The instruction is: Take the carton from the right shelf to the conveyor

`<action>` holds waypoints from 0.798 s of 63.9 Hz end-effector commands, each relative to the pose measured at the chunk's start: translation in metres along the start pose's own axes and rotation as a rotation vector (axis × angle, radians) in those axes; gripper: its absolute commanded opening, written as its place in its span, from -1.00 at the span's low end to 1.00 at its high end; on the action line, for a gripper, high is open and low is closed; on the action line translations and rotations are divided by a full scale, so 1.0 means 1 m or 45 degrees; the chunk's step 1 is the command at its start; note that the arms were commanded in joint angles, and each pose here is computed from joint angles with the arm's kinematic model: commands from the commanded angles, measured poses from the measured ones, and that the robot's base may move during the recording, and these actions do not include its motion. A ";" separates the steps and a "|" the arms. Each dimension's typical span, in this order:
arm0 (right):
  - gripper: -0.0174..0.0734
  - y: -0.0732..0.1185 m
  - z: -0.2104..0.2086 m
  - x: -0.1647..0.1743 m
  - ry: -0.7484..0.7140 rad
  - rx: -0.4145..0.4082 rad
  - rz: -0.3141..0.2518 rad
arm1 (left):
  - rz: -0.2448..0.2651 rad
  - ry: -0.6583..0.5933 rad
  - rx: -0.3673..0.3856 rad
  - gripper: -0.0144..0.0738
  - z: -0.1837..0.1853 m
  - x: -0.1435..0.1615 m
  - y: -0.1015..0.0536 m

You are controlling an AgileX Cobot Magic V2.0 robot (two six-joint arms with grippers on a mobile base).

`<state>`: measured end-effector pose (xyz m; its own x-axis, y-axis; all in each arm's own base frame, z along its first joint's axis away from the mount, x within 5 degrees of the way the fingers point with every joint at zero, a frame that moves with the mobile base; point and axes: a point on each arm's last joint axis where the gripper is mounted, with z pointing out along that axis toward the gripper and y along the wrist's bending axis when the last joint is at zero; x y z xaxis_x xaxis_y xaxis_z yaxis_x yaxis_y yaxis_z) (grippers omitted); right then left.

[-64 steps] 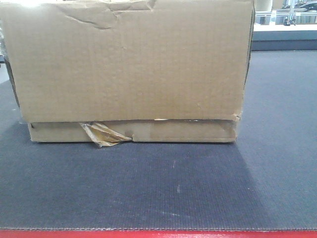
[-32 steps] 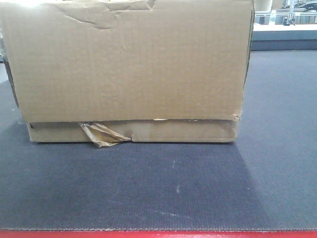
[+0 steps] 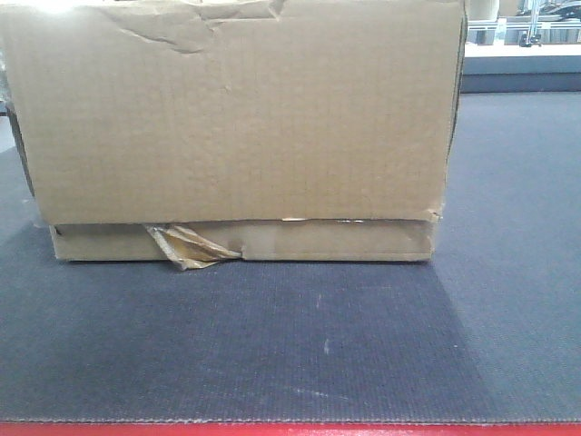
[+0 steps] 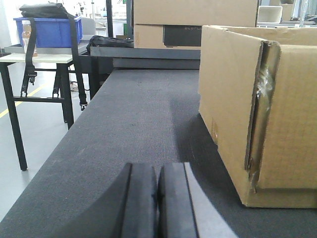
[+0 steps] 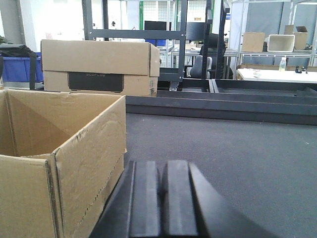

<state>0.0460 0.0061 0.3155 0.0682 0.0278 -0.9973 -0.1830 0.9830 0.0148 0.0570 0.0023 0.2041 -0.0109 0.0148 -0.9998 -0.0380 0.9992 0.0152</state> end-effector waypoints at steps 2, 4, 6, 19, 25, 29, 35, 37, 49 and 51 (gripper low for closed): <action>-0.78 0.000 -0.001 -0.002 -0.032 0.004 -0.021 | 0.001 -0.043 -0.002 -0.67 -0.001 -0.003 0.000; -0.78 0.000 -0.001 -0.002 -0.032 0.004 -0.021 | 0.001 -0.043 -0.002 -0.67 -0.001 -0.003 0.000; -0.78 0.000 -0.001 -0.002 -0.032 0.004 -0.021 | 0.001 -0.043 -0.002 -0.67 -0.001 -0.003 0.000; -0.78 0.000 -0.001 -0.002 -0.032 0.004 -0.021 | 0.001 -0.043 -0.002 -0.67 -0.001 -0.003 0.000; -0.78 0.000 -0.001 -0.002 -0.029 0.005 -0.021 | 0.001 -0.043 -0.002 -0.67 -0.001 -0.003 0.000; -0.78 0.000 -0.001 0.000 -0.010 0.005 -0.003 | 0.001 -0.043 -0.002 -0.67 -0.001 -0.003 0.000; -0.78 0.001 -0.001 0.002 0.020 -0.001 -0.033 | 0.001 -0.043 -0.002 -0.67 -0.001 -0.003 0.000; -0.78 0.001 -0.001 0.003 0.030 0.006 -0.049 | 0.001 -0.043 -0.002 -0.67 -0.001 -0.003 0.000; -0.78 -0.004 0.005 0.025 0.071 0.159 -0.058 | 0.001 -0.043 -0.002 -0.67 -0.001 -0.003 0.000; -0.78 -0.005 0.005 0.031 0.068 0.182 -0.047 | 0.001 -0.043 -0.002 -0.67 -0.001 -0.003 0.000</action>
<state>0.0511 0.0056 0.2972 0.0083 -0.0204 -0.9998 -0.0943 0.9953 -0.0211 0.0570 0.0023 0.2047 -0.0049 0.0155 -0.9999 -0.0378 0.9992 0.0157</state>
